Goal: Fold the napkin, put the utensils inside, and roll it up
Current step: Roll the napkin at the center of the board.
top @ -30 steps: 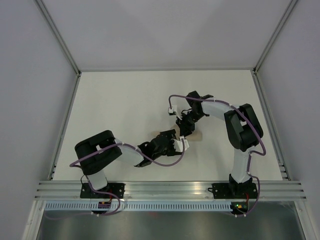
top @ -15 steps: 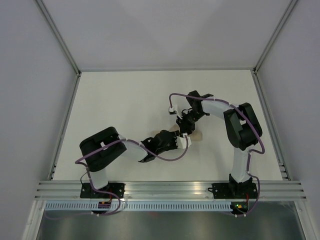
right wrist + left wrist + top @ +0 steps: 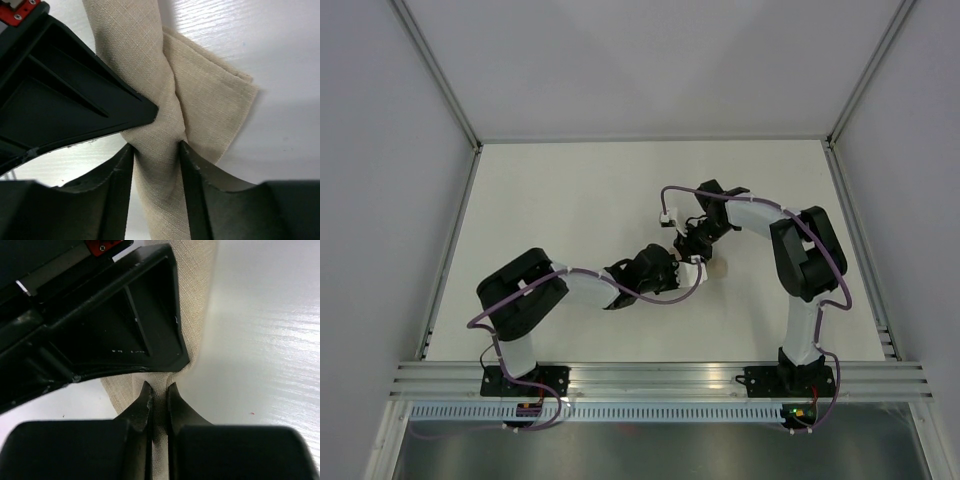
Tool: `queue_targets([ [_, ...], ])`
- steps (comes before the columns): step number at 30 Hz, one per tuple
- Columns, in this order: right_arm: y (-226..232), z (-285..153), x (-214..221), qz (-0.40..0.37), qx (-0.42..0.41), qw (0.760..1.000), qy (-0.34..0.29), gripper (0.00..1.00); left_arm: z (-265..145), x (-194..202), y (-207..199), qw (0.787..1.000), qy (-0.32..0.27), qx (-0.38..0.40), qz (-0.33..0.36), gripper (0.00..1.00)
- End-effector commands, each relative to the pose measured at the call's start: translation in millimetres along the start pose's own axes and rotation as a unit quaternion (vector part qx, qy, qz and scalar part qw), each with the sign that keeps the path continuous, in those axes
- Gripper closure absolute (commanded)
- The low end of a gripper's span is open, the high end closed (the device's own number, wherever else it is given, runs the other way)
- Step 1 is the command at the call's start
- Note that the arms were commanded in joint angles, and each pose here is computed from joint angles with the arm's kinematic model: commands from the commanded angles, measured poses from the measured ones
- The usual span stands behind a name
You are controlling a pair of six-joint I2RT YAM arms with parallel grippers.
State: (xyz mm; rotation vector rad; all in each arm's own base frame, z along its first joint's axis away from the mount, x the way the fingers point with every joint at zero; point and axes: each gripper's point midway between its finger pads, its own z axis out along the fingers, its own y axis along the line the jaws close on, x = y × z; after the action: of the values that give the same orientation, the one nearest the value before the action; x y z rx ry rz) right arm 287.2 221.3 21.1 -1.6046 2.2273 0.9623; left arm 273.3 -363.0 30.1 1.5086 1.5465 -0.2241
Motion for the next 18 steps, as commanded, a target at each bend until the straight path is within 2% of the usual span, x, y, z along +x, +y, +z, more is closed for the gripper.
queue_targets([
  [1, -16, 2, 24, -0.002, 0.051, 0.998, 0.045, 0.5, 1, 19, -46, 0.992, 0.028, 0.113, -0.054, 0.98],
  [6, -16, -19, 1, 0.004, 0.092, 0.996, 0.0, 0.41, -3, 25, -55, 0.985, 0.042, 0.145, -0.084, 0.98],
  [7, -20, -37, -13, 0.011, 0.128, 0.991, -0.035, 0.39, -4, 25, -56, 0.981, 0.04, 0.157, -0.106, 0.98],
  [15, -21, -90, -31, 0.013, 0.191, 0.973, -0.126, 0.35, -8, 25, -62, 0.966, 0.044, 0.202, -0.156, 0.98],
  [18, -15, -102, -21, 0.005, 0.212, 0.968, -0.135, 0.34, -9, 23, -63, 0.956, 0.046, 0.225, -0.181, 0.98],
])
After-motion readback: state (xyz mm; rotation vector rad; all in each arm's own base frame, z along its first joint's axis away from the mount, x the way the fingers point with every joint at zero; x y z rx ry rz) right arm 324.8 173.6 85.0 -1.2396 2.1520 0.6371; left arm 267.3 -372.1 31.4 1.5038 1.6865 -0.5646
